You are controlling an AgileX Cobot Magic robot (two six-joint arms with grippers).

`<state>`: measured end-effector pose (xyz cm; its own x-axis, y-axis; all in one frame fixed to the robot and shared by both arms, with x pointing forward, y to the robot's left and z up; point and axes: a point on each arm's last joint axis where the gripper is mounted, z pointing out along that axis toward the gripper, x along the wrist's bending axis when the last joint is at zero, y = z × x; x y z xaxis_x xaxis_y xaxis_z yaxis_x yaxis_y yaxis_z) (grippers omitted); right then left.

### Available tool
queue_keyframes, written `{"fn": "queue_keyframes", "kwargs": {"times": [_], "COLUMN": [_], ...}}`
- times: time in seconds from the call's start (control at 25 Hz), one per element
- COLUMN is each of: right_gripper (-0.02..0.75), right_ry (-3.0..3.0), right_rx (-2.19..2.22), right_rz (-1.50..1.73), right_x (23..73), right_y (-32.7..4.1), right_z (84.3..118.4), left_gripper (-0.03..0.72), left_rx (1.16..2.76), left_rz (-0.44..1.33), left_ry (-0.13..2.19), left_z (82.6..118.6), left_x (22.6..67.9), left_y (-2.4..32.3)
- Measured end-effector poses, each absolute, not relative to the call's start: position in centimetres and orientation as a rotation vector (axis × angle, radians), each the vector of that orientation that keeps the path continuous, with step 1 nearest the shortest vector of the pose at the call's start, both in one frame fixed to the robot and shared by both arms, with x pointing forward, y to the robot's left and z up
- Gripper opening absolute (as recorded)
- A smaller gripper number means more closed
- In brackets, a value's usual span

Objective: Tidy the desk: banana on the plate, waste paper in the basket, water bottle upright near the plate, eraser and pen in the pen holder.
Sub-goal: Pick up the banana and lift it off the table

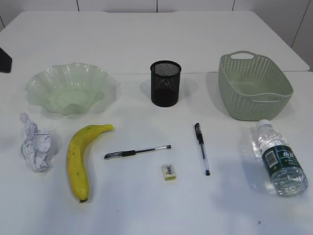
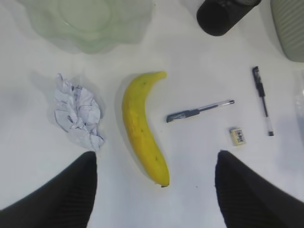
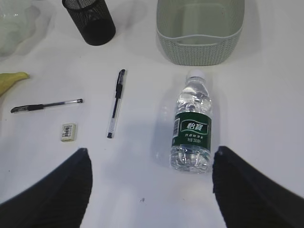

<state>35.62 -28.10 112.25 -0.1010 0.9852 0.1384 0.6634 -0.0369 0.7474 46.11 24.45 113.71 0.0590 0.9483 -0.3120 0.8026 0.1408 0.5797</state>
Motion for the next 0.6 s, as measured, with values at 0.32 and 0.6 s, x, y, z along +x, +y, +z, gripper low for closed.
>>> {"fn": "queue_keyframes", "kwargs": {"times": [0.32, 0.6], "right_gripper": [0.587, 0.587], "right_ry": [1.810, 1.825], "right_rx": [1.757, 1.779], "right_rz": [0.968, 0.951], "right_x": [36.0, 36.6], "right_y": [-28.0, -27.9], "right_z": [112.1, 111.7], "left_gripper": [0.542, 0.541], "left_rx": [1.791, 1.857], "left_rz": [0.223, 0.195], "left_ry": [1.837, 1.950], "left_z": [108.7, 102.8], "left_x": [49.9, 52.5], "left_y": [18.8, 14.7]}}
